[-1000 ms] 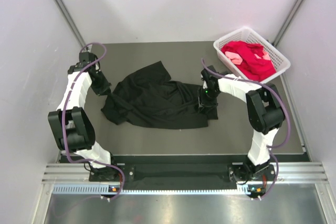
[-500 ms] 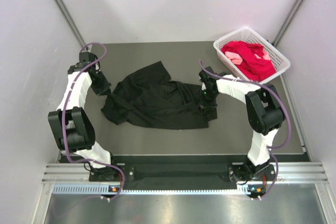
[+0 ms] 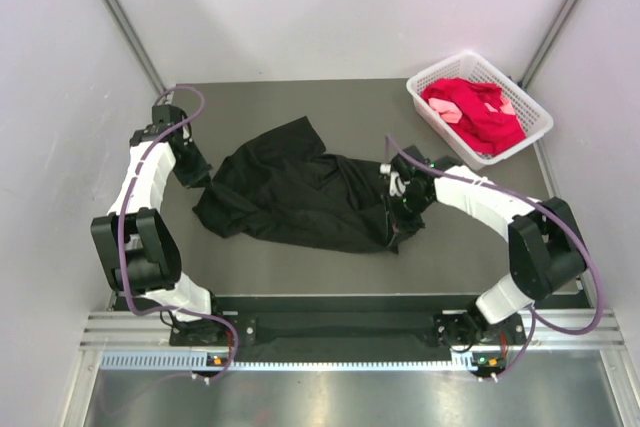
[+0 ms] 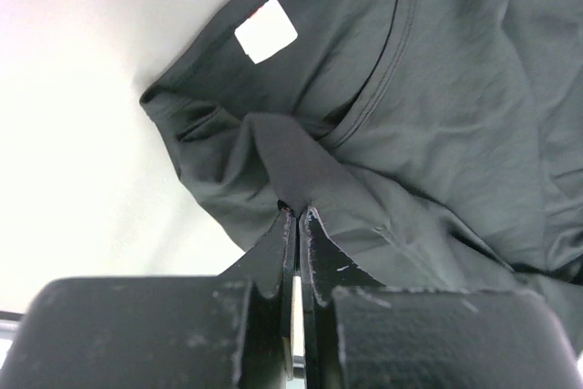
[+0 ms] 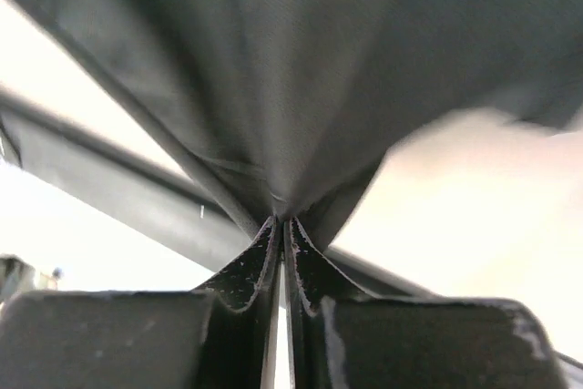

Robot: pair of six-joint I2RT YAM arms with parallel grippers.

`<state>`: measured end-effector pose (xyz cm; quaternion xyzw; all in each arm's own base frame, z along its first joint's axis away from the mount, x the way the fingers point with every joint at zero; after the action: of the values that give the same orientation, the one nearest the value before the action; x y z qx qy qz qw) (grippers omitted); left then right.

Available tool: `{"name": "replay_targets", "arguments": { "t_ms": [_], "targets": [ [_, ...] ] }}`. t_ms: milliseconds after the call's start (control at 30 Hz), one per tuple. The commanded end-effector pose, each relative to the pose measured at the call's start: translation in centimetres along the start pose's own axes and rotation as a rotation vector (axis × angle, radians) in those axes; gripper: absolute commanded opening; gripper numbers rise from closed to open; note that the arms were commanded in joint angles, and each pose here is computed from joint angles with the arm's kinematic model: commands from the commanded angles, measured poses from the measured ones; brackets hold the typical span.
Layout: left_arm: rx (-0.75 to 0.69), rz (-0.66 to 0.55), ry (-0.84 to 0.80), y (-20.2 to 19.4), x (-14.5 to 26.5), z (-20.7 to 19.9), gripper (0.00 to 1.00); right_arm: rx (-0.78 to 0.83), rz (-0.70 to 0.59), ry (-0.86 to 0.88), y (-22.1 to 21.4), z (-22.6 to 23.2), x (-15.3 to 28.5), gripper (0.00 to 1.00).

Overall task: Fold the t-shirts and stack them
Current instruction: Flatten the tshirt out

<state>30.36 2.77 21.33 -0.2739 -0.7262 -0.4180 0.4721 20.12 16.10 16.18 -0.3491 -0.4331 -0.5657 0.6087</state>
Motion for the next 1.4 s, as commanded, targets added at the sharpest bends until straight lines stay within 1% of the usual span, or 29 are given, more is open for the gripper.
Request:
{"name": "replay_targets", "arguments": {
  "t_ms": [0, 100, 167, 233, 300, 367, 400, 433, 467, 600, 633, 700, 733, 800, 833, 867, 967, 1033, 1067, 1133, 1167, 1200, 1267, 1367],
  "targets": [
    [-0.014, -0.038, -0.009, -0.3, 1.1, 0.2, 0.00, 0.077, 0.126, 0.131, -3.2, 0.8, -0.2, 0.04],
    [-0.016, -0.031, -0.010, -0.7, 1.1, 0.3, 0.00, 0.057, 0.141, 0.141, -4.3, 0.0, -1.2, 0.10],
    [-0.018, -0.031, -0.014, -0.9, 1.2, 0.3, 0.00, 0.039, 0.134, 0.148, -4.1, 0.0, -1.9, 0.14],
    [-0.017, -0.022, -0.013, -1.0, 1.4, 0.4, 0.00, 0.011, 0.139, 0.150, -4.1, 0.1, -2.0, 0.15],
    [-0.021, -0.029, -0.007, -1.0, 1.6, 0.4, 0.00, -0.011, 0.119, 0.142, -4.0, 0.3, -1.7, 0.19],
    [-0.026, -0.037, -0.008, -1.1, 1.8, 0.5, 0.00, -0.066, 0.073, 0.104, -4.0, 0.3, -1.1, 0.24],
    [-0.026, -0.038, -0.010, -1.2, 1.8, 0.5, 0.00, -0.095, 0.064, 0.090, -4.2, 0.1, -1.1, 0.26],
    [-0.026, -0.035, -0.013, -1.3, 1.8, 0.5, 0.00, -0.159, 0.045, 0.085, -4.2, 0.1, -1.0, 0.29],
    [-0.024, -0.028, -0.015, -1.4, 1.7, 0.5, 0.00, -0.186, 0.025, 0.086, -4.1, 0.0, -1.2, 0.35],
    [-0.023, -0.007, -0.032, -1.8, 1.4, 0.5, 0.00, -0.309, 0.012, 0.063, -4.8, -1.0, -2.3, 0.46],
    [-0.020, -0.002, -0.033, -2.1, 1.3, 0.6, 0.00, -0.360, -0.001, 0.078, -4.7, -0.8, -2.3, 0.50],
    [-0.022, -0.008, -0.036, -2.3, 1.4, 0.6, 0.00, -0.412, -0.039, 0.101, -4.5, -0.5, -2.3, 0.53],
    [-0.019, 0.002, -0.032, -2.6, 1.2, 0.7, 0.00, -0.480, -0.050, 0.111, -4.4, -0.3, -2.1, 0.53],
    [-0.015, -0.003, -0.032, -2.8, 1.3, 0.8, 0.00, -0.553, -0.111, 0.112, -4.5, -0.2, -1.6, 0.59],
    [-0.004, -0.005, -0.030, -3.1, 1.3, 0.9, 0.00, -0.645, -0.137, 0.112, -4.5, 0.0, -1.4, 0.62],
    [0.000, -0.008, -0.041, -3.3, 1.4, 0.8, 0.00, -0.686, -0.192, 0.109, -4.2, -0.2, -1.3, 0.63],
    [0.016, -0.026, -0.055, -3.6, 1.3, 0.8, 0.00, -0.832, -0.264, 0.125, -4.6, -0.8, -1.6, 0.62],
    [0.025, -0.021, -0.059, -3.9, 1.1, 0.8, 0.00, -0.909, -0.249, 0.126, -5.0, -1.1, -2.4, 0.60],
    [0.026, -0.024, -0.064, -3.8, 1.0, 0.8, 0.00, -0.931, -0.232, 0.119, -5.2, -1.1, -2.7, 0.57],
    [0.026, -0.007, -0.065, -3.9, 0.7, 0.8, 0.00, -0.979, -0.212, 0.113, -5.5, -1.0, -3.2, 0.55],
    [0.025, -0.005, -0.066, -3.9, 0.7, 0.8, 0.00, -0.989, -0.225, 0.114, -5.3, -0.9, -3.2, 0.50],
    [0.021, -0.002, -0.066, -3.9, 0.6, 0.8, 0.00, -0.996, -0.228, 0.105, -5.2, -0.7, -3.2, 0.49],
    [0.016, -0.001, -0.064, -3.8, 0.5, 0.8, 0.00, -1.015, -0.232, 0.069, -5.4, -0.8, -3.4, 0.47],
    [0.017, 0.001, -0.073, -3.9, 0.5, 0.7, 0.00, -1.052, -0.202, 0.085, -5.7, -0.8, -4.2, 0.46]
  ]
}}
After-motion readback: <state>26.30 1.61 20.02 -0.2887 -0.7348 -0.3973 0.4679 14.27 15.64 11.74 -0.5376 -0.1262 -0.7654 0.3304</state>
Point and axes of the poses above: each gripper's point midway between its finger pads, its own x axis back along the fingers, its own z axis along the line the jaws close on, y = z × x, the point moved 9 cm from there along x, back along the fingers, and after that the axes turned 3 degrees about -x, right-handed, at the moved point
